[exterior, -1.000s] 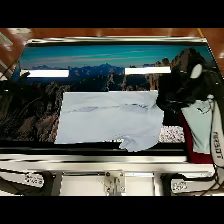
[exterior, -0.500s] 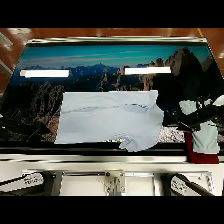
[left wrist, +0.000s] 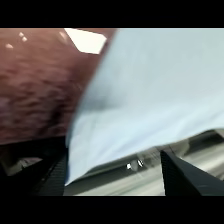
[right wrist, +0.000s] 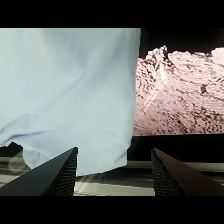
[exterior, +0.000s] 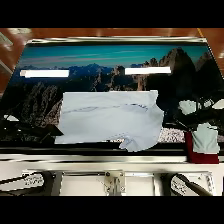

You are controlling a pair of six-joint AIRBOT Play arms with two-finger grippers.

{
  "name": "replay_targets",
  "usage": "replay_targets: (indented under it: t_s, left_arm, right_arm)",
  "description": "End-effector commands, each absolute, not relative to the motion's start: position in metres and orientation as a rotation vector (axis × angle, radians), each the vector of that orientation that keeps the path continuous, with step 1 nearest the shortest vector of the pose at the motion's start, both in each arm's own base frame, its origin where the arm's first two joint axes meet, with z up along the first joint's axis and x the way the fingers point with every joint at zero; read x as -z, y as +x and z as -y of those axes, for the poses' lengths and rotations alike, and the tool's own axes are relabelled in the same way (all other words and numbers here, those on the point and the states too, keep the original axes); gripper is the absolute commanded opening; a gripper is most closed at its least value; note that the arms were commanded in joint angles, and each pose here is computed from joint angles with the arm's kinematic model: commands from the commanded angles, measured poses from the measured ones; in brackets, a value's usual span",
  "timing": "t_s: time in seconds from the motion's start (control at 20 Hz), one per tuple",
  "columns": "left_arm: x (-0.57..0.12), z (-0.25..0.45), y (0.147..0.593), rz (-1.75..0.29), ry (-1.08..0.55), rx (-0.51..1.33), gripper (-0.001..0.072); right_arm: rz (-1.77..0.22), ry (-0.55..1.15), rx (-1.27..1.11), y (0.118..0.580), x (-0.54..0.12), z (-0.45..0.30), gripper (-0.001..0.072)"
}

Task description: Fold the shirts.

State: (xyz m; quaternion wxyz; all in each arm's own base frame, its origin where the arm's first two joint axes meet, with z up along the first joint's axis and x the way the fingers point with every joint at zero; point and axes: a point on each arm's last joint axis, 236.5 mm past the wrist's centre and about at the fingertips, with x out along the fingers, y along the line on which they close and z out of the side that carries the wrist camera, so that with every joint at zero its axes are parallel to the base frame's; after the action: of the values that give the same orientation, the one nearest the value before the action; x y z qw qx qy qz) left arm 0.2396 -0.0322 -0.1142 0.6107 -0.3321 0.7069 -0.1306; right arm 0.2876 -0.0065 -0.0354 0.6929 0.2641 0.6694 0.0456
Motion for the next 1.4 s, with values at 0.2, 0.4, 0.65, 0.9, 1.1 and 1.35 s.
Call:
replay_targets:
  t_s: [0.2, 0.4, 0.65, 0.9, 1.1, 1.35]
  left_arm:
    - [0.119, 0.058, 0.256, -1.603, -0.815, 0.327, 0.0042]
    - [0.114, 0.062, 0.254, -1.610, -0.818, 0.356, 0.0036]
    - [0.112, 0.064, 0.251, -1.615, -0.813, 0.378, 0.0036]
    - [0.109, 0.067, 0.257, -1.589, -0.838, 0.387, 0.0036]
    - [0.109, 0.067, 0.260, -1.578, -0.843, 0.381, 0.0036]
    - [0.100, 0.060, 0.275, -1.512, -0.787, 0.392, 0.0035]
  right_arm:
    - [-1.554, 0.626, -0.083, 0.272, 0.045, 0.001, 0.0580]
    - [-1.656, 0.717, -0.179, 0.230, 0.066, -0.033, 0.0580]
    - [-1.627, 0.783, -0.109, 0.206, 0.095, -0.045, 0.0580]
    - [-1.515, 0.893, -0.082, 0.219, 0.113, -0.060, 0.0580]
    - [-1.558, 0.718, -0.079, 0.211, 0.135, -0.082, 0.0459]
    - [-1.525, 0.605, -0.213, 0.229, 0.108, -0.095, 0.0055]
